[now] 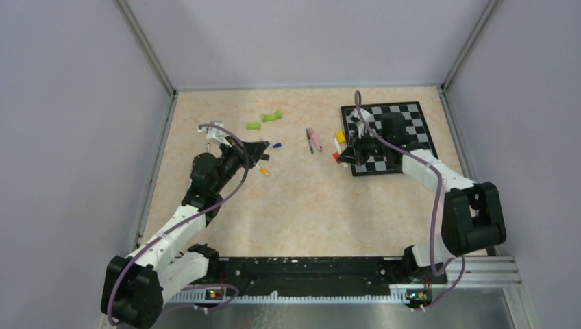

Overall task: Open the pen caps
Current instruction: Open the pen cap from the pen, then place the pen at the center of the board.

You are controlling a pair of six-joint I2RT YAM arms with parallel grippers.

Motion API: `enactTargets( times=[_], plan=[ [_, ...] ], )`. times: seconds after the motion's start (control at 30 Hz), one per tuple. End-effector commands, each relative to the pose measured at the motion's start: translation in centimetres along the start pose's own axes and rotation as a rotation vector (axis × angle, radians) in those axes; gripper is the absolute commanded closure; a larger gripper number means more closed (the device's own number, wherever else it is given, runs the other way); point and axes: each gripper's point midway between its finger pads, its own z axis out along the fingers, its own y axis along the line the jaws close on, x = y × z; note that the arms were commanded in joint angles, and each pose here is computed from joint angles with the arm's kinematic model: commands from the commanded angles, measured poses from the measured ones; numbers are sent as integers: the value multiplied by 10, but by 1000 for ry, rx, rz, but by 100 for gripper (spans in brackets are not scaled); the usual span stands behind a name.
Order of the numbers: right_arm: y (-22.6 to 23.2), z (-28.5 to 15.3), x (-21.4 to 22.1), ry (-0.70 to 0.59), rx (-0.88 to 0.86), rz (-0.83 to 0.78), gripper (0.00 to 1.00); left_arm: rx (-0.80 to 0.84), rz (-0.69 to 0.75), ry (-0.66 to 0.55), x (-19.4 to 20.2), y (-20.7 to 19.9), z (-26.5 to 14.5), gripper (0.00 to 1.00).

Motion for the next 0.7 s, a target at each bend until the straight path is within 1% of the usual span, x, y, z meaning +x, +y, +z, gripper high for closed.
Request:
enactTargets(
  times=[0.0,0.13,0.33,0.67],
  plan=[
    [-50,2,-23,73,165,-53,100,-64,-9,105,32,20,-20,100],
    [-77,22,-32,142,162,-5,99,-76,-16,131,48,29,-34,100],
    [-112,57,-38,197,159,98,96,-95,-22,147,62,39,-46,100],
    [-144,96,-24,255,144,181,89,-127,8,159,64,49,-40,100]
  ],
)
